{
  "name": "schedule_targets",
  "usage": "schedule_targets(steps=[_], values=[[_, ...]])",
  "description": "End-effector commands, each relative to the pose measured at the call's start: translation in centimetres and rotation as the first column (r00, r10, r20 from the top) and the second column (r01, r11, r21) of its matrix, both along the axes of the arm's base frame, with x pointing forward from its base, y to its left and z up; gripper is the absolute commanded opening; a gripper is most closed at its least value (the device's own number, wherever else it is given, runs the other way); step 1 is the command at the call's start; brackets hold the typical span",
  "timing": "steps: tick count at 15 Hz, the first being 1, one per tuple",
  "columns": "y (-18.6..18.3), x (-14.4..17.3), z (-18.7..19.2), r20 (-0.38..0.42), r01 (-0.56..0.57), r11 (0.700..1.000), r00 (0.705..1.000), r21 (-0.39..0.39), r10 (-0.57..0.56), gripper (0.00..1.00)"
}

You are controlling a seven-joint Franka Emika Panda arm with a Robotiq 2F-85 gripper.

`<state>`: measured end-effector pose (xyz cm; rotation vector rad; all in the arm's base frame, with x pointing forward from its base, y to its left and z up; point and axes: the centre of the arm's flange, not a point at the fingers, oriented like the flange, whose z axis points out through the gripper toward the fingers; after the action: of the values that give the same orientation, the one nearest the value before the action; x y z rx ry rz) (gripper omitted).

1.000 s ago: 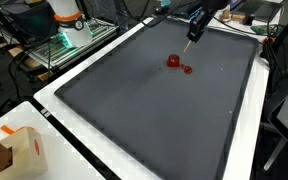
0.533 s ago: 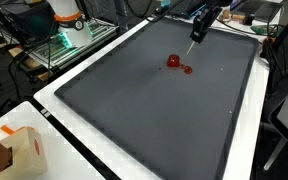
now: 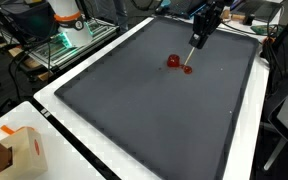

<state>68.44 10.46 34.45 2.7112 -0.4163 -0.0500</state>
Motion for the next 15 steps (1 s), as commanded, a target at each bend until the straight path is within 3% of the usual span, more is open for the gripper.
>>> schedule_targets(steps=[1, 9, 12, 15], values=[[0.3, -0.8, -2.1, 0.017, 0.068, 0.984, 0.998, -0.163, -0.066, 0.03], [0.2, -1.8, -6.0, 0.0, 0.147, 0.921, 0.987, -0.362, -0.158, 0.03], [0.3, -2.4, -7.1, -0.034, 0.148, 0.906, 0.984, -0.396, -0.175, 0.03], [0.5, -2.9, -8.2, -0.087, 0.124, 0.911, 0.981, -0.393, -0.172, 0.03]])
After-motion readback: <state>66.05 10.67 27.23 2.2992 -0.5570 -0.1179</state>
